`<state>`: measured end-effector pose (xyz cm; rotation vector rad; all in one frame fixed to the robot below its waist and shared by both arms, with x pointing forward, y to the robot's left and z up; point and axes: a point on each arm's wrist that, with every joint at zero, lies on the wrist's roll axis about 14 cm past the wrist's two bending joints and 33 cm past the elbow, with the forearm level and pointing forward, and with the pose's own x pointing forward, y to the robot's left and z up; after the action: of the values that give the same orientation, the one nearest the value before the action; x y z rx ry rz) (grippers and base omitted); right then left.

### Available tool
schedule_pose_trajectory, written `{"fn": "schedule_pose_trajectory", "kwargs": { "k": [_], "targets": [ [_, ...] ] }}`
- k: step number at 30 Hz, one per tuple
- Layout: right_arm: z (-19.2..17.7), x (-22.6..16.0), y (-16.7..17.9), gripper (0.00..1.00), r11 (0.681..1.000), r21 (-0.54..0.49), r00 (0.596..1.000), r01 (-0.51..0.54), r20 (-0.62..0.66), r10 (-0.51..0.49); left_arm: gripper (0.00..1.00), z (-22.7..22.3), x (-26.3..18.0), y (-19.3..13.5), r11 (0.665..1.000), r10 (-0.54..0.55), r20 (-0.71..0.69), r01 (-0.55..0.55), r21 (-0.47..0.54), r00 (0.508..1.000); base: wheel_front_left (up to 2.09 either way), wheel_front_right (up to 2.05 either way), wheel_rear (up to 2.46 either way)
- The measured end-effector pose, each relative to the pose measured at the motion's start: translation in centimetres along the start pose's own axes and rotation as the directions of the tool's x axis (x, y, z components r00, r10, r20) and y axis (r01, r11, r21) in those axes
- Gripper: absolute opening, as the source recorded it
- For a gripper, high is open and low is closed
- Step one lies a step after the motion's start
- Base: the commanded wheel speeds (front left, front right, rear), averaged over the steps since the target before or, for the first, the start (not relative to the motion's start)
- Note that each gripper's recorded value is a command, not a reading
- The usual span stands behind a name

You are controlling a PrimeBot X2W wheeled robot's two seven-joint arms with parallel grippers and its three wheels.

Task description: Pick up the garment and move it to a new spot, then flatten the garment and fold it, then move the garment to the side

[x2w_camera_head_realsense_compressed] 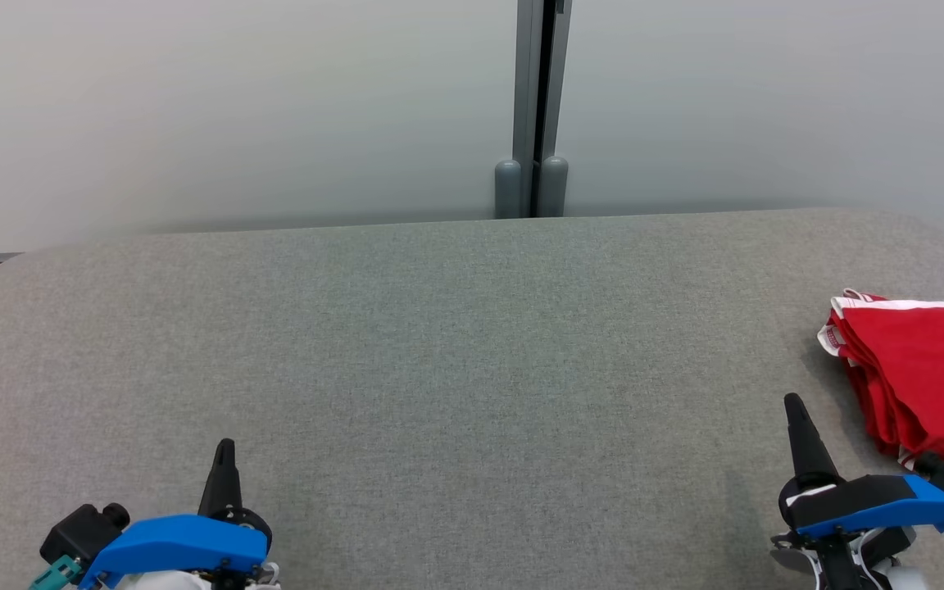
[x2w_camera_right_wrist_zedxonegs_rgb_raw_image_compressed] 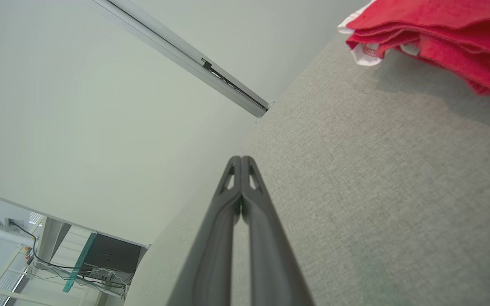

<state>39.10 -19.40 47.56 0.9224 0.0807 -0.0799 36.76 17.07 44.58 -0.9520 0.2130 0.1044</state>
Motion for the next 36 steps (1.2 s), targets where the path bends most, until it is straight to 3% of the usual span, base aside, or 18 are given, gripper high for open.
{"fn": "schedule_pose_trajectory", "kwargs": {
  "k": [16,36],
  "targets": [
    [0.4,-0.1,0.4,0.00,0.985,0.174,1.000,-0.013,0.001,0.013,0.00,1.3,0.3,-0.7,0.985,-0.035,0.016,0.037,-0.167,0.999,0.00,0.00,0.00],
    [1.2,-0.1,1.1,0.00,0.932,0.361,0.999,-0.045,0.012,0.043,0.00,3.1,0.6,-1.7,0.934,-0.084,0.053,0.097,-0.344,0.995,0.00,0.00,0.00]
  ]
}}
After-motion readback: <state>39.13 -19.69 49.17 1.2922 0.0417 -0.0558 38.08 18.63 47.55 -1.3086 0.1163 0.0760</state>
